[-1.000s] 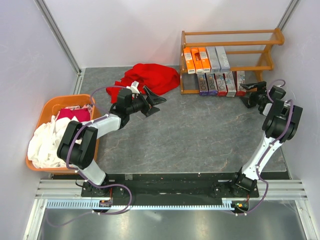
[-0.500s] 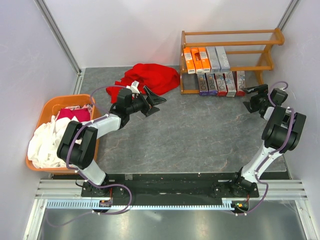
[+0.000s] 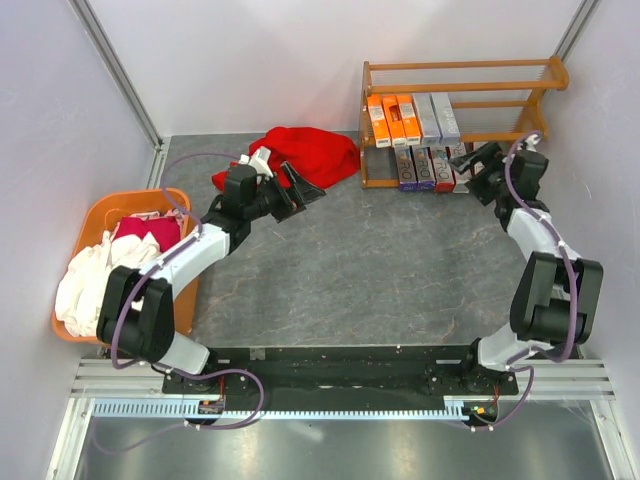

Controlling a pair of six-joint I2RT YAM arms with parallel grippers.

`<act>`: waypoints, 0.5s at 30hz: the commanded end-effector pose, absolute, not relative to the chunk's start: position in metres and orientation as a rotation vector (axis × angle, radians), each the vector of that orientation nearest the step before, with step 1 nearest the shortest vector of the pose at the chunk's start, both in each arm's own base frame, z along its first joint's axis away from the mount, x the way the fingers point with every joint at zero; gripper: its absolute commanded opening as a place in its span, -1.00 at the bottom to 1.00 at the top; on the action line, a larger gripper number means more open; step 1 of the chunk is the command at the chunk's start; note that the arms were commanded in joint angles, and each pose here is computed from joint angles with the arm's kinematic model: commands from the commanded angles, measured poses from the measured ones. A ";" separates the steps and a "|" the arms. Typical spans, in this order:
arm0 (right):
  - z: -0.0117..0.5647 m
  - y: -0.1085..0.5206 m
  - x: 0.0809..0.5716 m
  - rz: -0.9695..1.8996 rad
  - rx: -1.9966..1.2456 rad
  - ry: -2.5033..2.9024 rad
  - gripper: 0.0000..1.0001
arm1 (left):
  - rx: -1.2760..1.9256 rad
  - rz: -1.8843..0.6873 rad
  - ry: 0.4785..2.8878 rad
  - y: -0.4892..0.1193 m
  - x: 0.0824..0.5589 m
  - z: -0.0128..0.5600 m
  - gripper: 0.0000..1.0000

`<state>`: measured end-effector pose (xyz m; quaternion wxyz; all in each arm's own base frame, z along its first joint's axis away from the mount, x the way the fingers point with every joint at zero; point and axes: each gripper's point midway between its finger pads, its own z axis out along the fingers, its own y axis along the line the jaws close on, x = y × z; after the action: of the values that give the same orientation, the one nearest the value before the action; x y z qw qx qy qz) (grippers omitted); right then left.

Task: Place and organize the toothpastes onto the shelf

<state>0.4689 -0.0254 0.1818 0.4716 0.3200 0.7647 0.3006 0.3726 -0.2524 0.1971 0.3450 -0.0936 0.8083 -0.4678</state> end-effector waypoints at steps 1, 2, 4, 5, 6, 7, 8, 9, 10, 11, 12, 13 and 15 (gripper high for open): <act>0.202 0.013 0.451 0.576 0.602 1.953 0.96 | -0.147 -1.003 2.037 -0.228 0.379 0.225 0.99; 0.202 0.019 0.448 0.551 0.565 1.966 0.96 | -0.157 -0.965 2.039 -0.222 0.377 0.228 0.99; 0.205 0.028 0.437 0.491 0.533 1.977 0.96 | -0.141 -0.910 2.040 -0.215 0.376 0.231 0.99; 0.204 0.041 0.432 0.483 0.500 1.993 0.96 | -0.152 -0.871 2.052 -0.210 0.375 0.229 0.99; 0.205 0.038 0.426 0.446 0.479 1.994 0.96 | -0.128 -0.843 2.039 -0.206 0.373 0.235 0.99; 0.204 0.051 0.420 0.444 0.446 2.012 0.96 | -0.121 -0.821 2.032 -0.203 0.372 0.237 0.99; 0.202 0.056 0.416 0.418 0.430 2.018 0.96 | -0.126 -0.782 2.025 -0.198 0.373 0.239 0.99; 0.202 0.059 0.410 0.402 0.407 2.020 0.96 | -0.106 -0.749 2.029 -0.195 0.369 0.239 0.99; 0.201 0.059 0.405 0.383 0.402 2.030 0.96 | -0.104 -0.723 2.028 -0.192 0.368 0.240 0.99; 0.201 0.064 0.401 0.374 0.381 2.033 0.96 | -0.112 -0.680 2.031 -0.186 0.368 0.238 0.99; 0.201 0.062 0.396 0.347 0.380 2.029 0.96 | -0.093 -0.647 2.046 -0.184 0.365 0.235 0.99; 0.198 0.063 0.391 0.327 0.368 2.045 0.96 | -0.093 -0.623 2.047 -0.181 0.363 0.236 0.99; 0.197 0.061 0.382 0.298 0.356 2.045 0.96 | -0.098 -0.569 2.059 -0.174 0.362 0.231 0.99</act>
<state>0.4010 0.0797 0.2048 0.4923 0.1533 0.8355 0.1901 0.3621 -0.1960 0.2226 0.4469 -0.0602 0.8382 -0.3068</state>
